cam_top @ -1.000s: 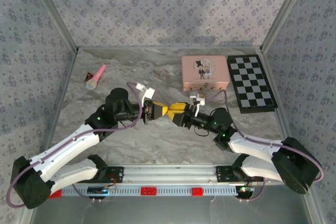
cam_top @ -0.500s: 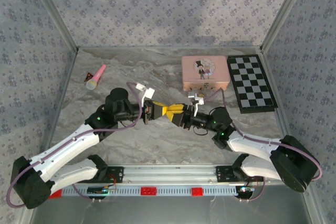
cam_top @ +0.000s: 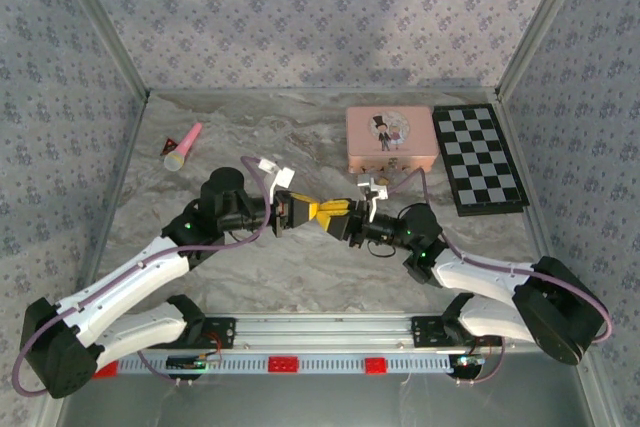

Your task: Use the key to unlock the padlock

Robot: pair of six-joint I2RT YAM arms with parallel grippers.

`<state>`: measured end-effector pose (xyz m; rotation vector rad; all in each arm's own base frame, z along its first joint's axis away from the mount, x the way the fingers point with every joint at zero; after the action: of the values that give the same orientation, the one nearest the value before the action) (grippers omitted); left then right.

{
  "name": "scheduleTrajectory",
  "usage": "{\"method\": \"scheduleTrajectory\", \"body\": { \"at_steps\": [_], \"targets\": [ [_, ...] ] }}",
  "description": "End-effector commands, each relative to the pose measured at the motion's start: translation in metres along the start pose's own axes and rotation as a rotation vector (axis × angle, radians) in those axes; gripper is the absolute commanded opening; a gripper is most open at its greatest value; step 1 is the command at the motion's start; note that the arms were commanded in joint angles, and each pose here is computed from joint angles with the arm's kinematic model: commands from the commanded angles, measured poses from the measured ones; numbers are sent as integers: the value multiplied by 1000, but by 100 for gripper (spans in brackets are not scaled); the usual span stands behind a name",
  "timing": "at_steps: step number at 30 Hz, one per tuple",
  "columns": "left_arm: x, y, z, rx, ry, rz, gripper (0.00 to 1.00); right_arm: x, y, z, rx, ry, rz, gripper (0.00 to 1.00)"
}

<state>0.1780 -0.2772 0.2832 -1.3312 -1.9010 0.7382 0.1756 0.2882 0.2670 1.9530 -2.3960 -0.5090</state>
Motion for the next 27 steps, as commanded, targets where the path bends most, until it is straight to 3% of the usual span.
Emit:
{"method": "scheduleTrajectory", "body": {
  "at_steps": [1,11,27],
  "targets": [
    [4,-22,-17,-37,-50,61,0,-6,8,-13,18,-32,-46,23],
    [5,-24,-20,-32,-64,69,0,-6,9,-14,15,-35,-54,28],
    [14,-20,-26,12,-102,96,0,-8,13,-15,22,-36,-75,27]
  ]
}}
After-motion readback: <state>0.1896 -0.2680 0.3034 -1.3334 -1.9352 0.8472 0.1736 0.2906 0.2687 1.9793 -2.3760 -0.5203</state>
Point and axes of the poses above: each hand's point on the last joint's axis, 136 mm out from that joint toward the fingers, its own x axis back along the fingers, its own y axis along the line the jaws close on, z = x × y, the point moved 2 cm from there along x, back along the fingers, and after that the axes turned 15 degrees about x, right-handed, at the moved point
